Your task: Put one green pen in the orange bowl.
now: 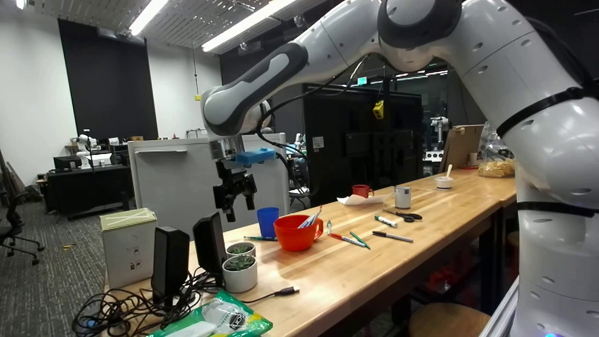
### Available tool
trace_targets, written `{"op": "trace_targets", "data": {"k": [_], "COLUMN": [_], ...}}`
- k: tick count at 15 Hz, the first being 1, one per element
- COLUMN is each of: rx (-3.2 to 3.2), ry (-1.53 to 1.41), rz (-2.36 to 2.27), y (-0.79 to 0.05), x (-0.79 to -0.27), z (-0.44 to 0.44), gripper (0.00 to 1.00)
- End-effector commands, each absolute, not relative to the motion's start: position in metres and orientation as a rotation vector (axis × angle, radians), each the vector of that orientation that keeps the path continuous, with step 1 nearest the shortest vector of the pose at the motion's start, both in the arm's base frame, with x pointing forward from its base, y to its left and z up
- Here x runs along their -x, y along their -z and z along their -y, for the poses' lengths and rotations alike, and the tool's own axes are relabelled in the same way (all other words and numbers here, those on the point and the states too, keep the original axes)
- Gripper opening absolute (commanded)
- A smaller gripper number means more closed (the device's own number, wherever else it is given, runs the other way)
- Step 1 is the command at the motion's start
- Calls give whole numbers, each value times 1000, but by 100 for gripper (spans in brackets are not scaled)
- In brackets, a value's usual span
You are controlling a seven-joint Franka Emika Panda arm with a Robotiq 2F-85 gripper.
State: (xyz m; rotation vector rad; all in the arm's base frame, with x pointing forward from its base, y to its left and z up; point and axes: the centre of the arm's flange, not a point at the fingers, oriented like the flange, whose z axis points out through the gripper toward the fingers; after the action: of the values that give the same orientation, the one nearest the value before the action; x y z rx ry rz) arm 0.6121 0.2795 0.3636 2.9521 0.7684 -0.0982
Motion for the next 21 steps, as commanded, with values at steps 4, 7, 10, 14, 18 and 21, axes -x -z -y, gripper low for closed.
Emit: {"op": "trace_targets", "data": {"k": [4, 7, 10, 14, 18, 21], "rx": [-2952, -2967, -2971, -2983, -2986, -3004], "ry": [98, 97, 101, 104, 92, 94], "rz": [-768, -747, -736, -717, -696, -676], "y": [-364, -359, -355, -350, -341, -335], "x": [-612, -622, -631, -646, -665, -679], "z": [-280, -273, -264, -251, -240, -230], "gripper": [100, 100, 100, 100, 100, 100]}}
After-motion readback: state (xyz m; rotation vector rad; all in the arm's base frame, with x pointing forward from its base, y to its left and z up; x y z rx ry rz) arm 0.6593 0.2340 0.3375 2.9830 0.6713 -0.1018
